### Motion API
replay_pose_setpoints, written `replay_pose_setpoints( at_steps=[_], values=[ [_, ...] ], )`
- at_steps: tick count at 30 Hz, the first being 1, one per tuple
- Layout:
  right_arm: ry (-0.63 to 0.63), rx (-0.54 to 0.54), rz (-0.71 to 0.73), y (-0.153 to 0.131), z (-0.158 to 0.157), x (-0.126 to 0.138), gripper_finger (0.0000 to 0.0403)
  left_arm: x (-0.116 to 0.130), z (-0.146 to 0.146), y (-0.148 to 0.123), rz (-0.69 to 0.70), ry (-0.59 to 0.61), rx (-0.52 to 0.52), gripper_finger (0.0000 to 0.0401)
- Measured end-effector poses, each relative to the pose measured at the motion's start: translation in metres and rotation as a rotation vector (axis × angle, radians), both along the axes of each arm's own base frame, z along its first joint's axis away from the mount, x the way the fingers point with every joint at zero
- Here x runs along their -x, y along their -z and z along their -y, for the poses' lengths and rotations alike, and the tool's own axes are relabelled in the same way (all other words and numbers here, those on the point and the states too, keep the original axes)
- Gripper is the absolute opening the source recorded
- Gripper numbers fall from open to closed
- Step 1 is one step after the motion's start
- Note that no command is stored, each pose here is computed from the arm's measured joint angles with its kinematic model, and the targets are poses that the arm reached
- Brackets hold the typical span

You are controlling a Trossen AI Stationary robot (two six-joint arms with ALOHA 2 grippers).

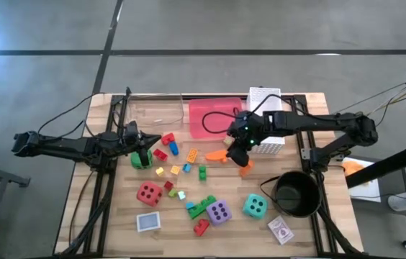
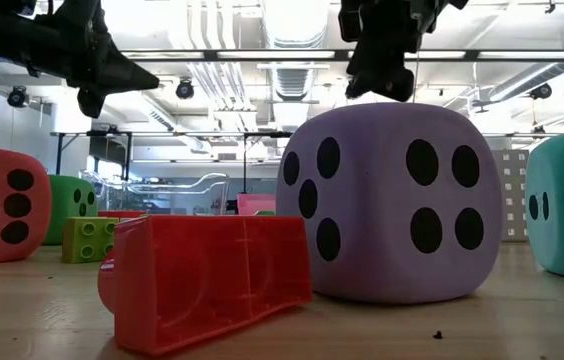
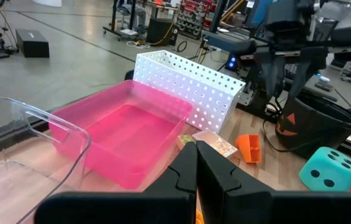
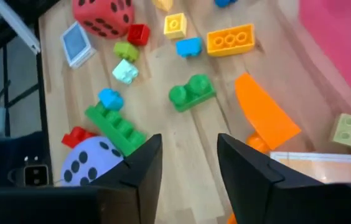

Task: Pick & Place Toys
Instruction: Put the right large orange game piece into the white bin

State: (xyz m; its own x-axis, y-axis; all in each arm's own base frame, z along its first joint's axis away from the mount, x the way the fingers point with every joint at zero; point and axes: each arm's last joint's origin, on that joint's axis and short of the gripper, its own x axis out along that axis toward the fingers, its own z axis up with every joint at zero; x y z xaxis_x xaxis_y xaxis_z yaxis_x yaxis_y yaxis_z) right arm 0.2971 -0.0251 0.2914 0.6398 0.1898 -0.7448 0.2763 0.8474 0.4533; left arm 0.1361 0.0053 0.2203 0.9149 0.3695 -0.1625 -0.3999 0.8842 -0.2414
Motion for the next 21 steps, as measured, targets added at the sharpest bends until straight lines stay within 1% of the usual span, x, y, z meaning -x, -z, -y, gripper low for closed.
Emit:
replay_pose_setpoints(
  at_steps=[10,14,21],
  values=[
    [0.012,-0.01,0.009,-0.0037,-0.0001,-0.0002,0.0156,0.0,0.0,0.0,0.0,0.0,0.0,0.0004],
    [0.042,-0.037,0.001,-0.0037,-0.0002,-0.0002,0.0156,0.0,0.0,0.0,0.0,0.0,0.0,0.0004],
    [0.033,-0.035,-0.009,-0.003,-0.0022,0.0005,0.0156,0.0,0.0,0.0,-0.001,0.0,0.0,0.0004]
  ],
)
